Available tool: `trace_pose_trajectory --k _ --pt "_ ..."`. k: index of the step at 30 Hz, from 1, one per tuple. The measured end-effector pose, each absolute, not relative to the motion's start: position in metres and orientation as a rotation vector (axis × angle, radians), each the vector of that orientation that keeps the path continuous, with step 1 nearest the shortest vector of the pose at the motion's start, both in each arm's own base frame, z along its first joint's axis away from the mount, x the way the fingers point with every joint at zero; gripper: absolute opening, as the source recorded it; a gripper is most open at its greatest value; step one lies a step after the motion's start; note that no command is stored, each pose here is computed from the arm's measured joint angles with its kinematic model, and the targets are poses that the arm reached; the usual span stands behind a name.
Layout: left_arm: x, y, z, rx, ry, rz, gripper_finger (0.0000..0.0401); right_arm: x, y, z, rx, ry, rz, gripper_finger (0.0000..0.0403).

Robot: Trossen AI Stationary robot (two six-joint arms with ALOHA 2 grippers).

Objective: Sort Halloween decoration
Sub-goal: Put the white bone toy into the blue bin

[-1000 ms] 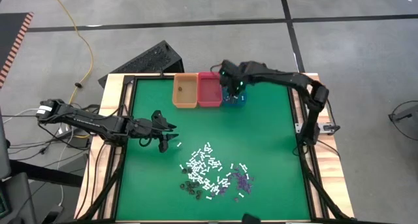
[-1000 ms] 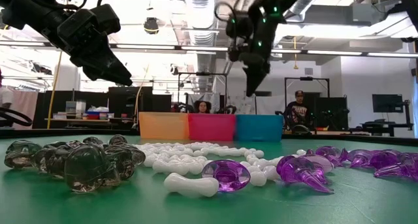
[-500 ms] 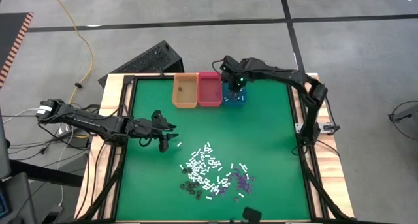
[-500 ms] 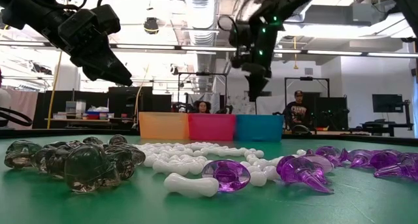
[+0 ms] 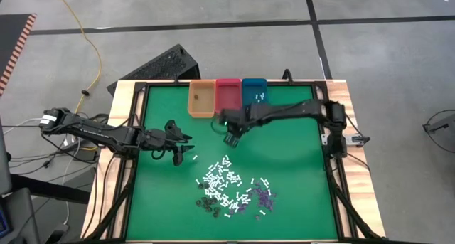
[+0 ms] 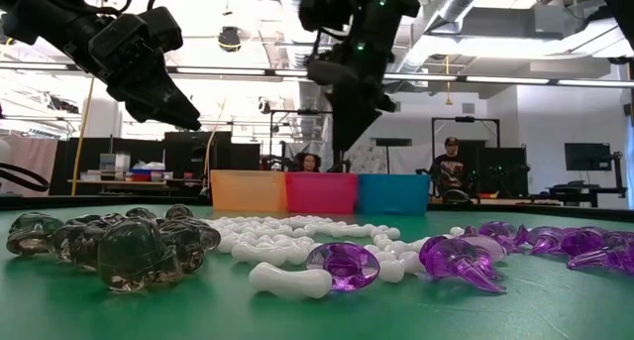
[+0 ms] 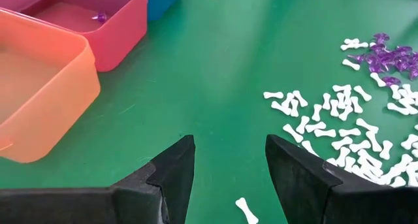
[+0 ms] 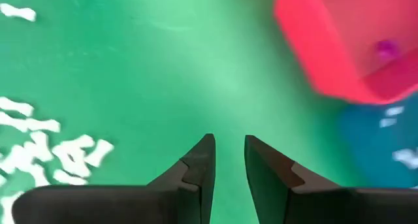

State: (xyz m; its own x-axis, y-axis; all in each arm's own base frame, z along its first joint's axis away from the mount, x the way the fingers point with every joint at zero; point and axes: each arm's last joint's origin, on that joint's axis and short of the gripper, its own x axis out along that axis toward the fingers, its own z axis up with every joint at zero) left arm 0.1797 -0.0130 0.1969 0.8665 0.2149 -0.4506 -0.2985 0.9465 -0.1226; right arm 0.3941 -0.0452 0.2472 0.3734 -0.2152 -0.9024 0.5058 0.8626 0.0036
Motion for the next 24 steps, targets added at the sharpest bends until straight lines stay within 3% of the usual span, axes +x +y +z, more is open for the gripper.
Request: trace_pose_trajectory --k 12,24 --pt "0.18 -0.013 0.197 -0.202 0.449 0.266 0.0179 0.415 0.006 0.195 0.41 1.164 -0.535 0.0113" --pt "0.18 -0.013 0.197 -0.203 0.449 0.267 0.0179 0.42 0.019 0.202 0.489 1.11 -0.462 0.0113"
